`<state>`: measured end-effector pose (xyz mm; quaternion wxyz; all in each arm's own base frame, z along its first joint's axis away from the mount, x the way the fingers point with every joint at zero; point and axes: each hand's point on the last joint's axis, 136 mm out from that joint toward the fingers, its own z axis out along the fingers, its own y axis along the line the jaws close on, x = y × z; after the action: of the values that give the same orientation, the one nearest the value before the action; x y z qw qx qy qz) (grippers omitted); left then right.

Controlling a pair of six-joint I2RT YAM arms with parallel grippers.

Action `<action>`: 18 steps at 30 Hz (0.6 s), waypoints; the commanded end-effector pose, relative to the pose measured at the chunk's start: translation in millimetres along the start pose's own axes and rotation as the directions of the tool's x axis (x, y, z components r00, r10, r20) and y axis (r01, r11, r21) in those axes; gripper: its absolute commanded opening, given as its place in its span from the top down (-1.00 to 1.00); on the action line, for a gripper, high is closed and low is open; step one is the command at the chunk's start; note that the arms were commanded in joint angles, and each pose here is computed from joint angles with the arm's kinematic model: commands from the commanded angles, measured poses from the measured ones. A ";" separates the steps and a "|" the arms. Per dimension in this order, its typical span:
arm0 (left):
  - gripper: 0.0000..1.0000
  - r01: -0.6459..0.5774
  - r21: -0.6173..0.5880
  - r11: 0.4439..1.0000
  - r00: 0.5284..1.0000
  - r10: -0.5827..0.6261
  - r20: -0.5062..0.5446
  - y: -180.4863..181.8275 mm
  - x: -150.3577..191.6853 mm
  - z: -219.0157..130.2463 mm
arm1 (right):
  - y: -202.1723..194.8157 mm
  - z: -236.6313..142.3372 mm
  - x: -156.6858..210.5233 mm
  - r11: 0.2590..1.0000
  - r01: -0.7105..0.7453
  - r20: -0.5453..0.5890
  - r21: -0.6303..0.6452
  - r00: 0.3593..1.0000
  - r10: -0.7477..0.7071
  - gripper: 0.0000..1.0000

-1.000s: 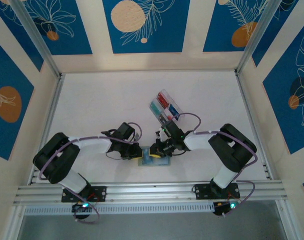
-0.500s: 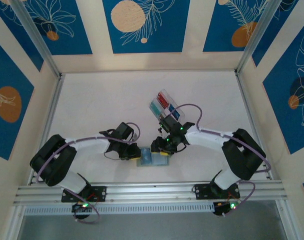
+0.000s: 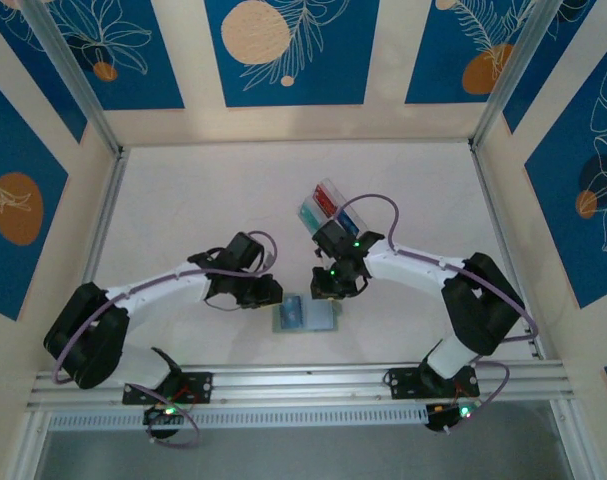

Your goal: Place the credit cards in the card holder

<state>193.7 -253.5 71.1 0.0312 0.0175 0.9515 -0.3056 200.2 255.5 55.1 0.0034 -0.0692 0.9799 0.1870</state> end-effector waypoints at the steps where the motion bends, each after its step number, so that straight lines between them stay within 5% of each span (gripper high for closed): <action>1: 0.58 -0.010 0.012 1.000 1.000 0.010 -0.017 -5.9 -2.4 3.0 | -3.1 4.3 -3.5 0.998 0.032 -0.015 0.048 0.999 -0.032 0.46; 18: 0.61 0.027 -0.038 0.999 0.995 -0.030 -0.091 27.4 18.3 40.4 | -34.2 29.3 7.9 0.984 0.027 -0.067 0.179 0.998 -0.015 0.32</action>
<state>187.0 -256.6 31.1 -0.0030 0.0171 0.9565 -0.2911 206.0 245.0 26.0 -0.0038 -0.0855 0.9886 0.1236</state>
